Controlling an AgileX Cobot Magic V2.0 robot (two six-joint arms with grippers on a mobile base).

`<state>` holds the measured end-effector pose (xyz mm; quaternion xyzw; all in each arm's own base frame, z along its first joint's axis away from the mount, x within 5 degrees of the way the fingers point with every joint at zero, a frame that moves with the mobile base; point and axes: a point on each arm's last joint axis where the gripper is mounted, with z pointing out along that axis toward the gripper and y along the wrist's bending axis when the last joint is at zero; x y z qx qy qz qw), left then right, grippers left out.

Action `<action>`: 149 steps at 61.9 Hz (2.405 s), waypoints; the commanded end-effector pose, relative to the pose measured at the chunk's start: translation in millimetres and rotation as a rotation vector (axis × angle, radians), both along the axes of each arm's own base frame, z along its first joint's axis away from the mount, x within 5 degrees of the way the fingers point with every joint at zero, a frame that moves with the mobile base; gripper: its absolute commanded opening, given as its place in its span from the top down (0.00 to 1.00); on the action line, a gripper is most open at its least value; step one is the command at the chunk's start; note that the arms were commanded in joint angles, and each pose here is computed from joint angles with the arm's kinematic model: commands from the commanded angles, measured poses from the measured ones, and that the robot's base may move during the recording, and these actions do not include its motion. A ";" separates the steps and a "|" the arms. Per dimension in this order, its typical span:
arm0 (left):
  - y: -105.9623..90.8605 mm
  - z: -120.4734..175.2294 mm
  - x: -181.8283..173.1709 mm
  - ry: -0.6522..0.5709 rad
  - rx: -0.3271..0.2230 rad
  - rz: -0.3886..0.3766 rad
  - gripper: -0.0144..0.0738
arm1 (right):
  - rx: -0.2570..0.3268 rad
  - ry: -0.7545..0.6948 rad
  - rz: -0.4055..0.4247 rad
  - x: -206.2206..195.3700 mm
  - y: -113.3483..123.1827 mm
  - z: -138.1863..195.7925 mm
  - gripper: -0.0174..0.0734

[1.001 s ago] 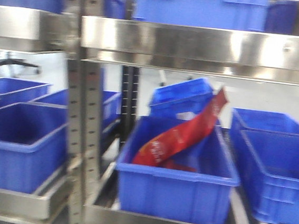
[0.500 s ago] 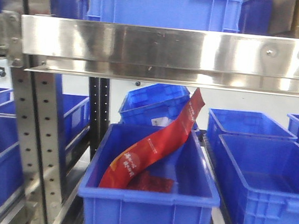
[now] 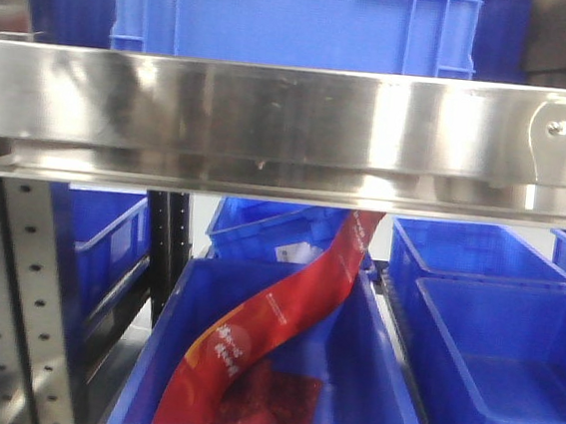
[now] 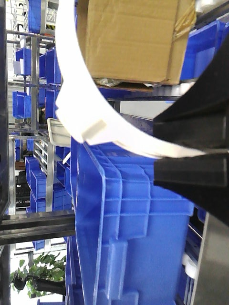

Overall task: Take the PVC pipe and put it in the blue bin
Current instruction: 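Bring the held pipe up to the blue bin on the shelf, then lower the pipe into the blue bin with both grippers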

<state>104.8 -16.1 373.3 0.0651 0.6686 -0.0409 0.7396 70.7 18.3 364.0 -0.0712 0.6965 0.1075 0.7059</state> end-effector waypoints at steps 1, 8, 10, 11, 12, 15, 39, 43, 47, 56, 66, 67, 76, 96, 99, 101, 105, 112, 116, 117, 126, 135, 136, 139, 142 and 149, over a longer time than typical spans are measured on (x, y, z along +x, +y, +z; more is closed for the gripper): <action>-0.4 4.2 -1.6 -0.037 -0.006 -0.007 0.96 | -0.006 -0.031 -0.003 -0.9 -0.5 2.4 0.98; -0.4 4.2 -1.6 -0.037 -0.006 -0.007 0.96 | -0.006 -0.031 -0.003 -0.9 -0.5 2.4 0.98; -0.4 4.2 -1.6 -0.037 -0.006 -0.007 0.96 | -0.006 -0.031 -0.003 -0.9 -0.5 2.4 0.98; -0.4 4.2 -1.6 -0.037 -0.006 -0.007 0.96 | -0.006 -0.031 -0.003 -0.9 -0.5 2.4 0.98; -0.4 4.2 -1.6 -0.037 -0.006 -0.007 0.96 | -0.006 -0.031 -0.003 -0.9 -0.5 2.4 0.98; -0.4 4.2 -1.6 -0.037 -0.006 -0.007 0.96 | -0.006 -0.031 -0.003 -0.9 -0.5 2.4 0.98; -0.4 4.2 -1.6 -0.037 -0.006 -0.007 0.96 | -0.006 -0.031 -0.003 -0.9 -0.5 2.4 0.98; -0.4 4.2 -1.6 -0.037 -0.006 -0.007 0.96 | -0.006 -0.031 -0.003 -0.9 -0.5 2.4 0.98; -0.4 4.2 -1.6 -0.037 -0.006 -0.007 0.96 | -0.006 -0.031 -0.003 -0.9 -0.5 2.4 0.98; -0.4 4.2 -1.6 -0.037 -0.006 -0.007 0.96 | -0.006 -0.031 -0.003 -0.9 -0.5 2.4 0.98; -0.4 4.2 -1.6 -0.037 -0.006 -0.007 0.96 | -0.006 -0.031 -0.003 -0.9 -0.5 2.4 0.98; -0.4 4.2 -1.6 -0.037 -0.006 -0.007 0.96 | -0.006 -0.031 -0.003 -0.9 -0.5 2.4 0.98; -0.4 4.2 -1.6 -0.037 -0.006 -0.007 0.96 | -0.006 -0.031 -0.003 -0.9 -0.5 2.4 0.98; -0.4 4.2 -1.6 -0.037 -0.006 -0.007 0.96 | 0.004 -0.070 -0.004 -1.1 -0.6 6.1 0.98; -0.4 4.3 -1.7 -0.038 -0.006 -0.007 0.96 | 0.009 -0.093 -0.004 -1.3 -0.6 8.2 0.98; -0.4 4.3 -1.7 -0.038 -0.006 -0.007 0.96 | 0.012 -0.103 -0.004 -1.4 -0.6 9.1 0.98; -0.4 4.3 -1.7 -0.038 -0.006 -0.007 0.96 | 0.015 -0.115 -0.004 -1.6 -0.7 10.3 0.98; -0.4 4.3 -1.7 -0.038 -0.006 -0.007 0.96 | 0.016 -0.117 -0.004 -1.6 -0.7 10.5 0.98; -0.4 4.0 -1.6 -0.035 -0.008 -0.007 0.96 | 0.014 -0.110 -0.004 -1.5 -0.7 9.8 0.98; -0.6 3.8 -1.0 -0.032 -0.010 -0.007 0.96 | 0.012 -0.105 -0.004 -1.5 -0.7 9.3 0.98; -1.0 15.7 -0.8 0.015 -0.003 -0.010 0.96 | 0.032 -0.100 0.002 -1.1 -0.2 12.0 0.98; -7.0 41.8 4.1 0.023 -0.002 -0.056 0.96 | 0.015 -0.108 0.003 9.1 2.7 29.3 0.98; -8.0 44.2 5.2 0.021 -0.002 -0.063 0.96 | 0.008 -0.106 0.003 11.9 3.4 31.7 0.98; -12.4 52.5 9.3 0.017 -0.003 -0.092 0.96 | 0.004 -0.101 0.003 17.9 4.9 37.6 0.98; -18.2 56.4 14.5 0.023 -0.001 -0.126 0.96 | 0.001 -0.089 0.004 25.0 6.9 41.8 0.98; -36.4 63.6 31.5 0.044 0.006 -0.213 0.96 | -0.008 -0.050 0.030 47.4 16.0 51.1 0.98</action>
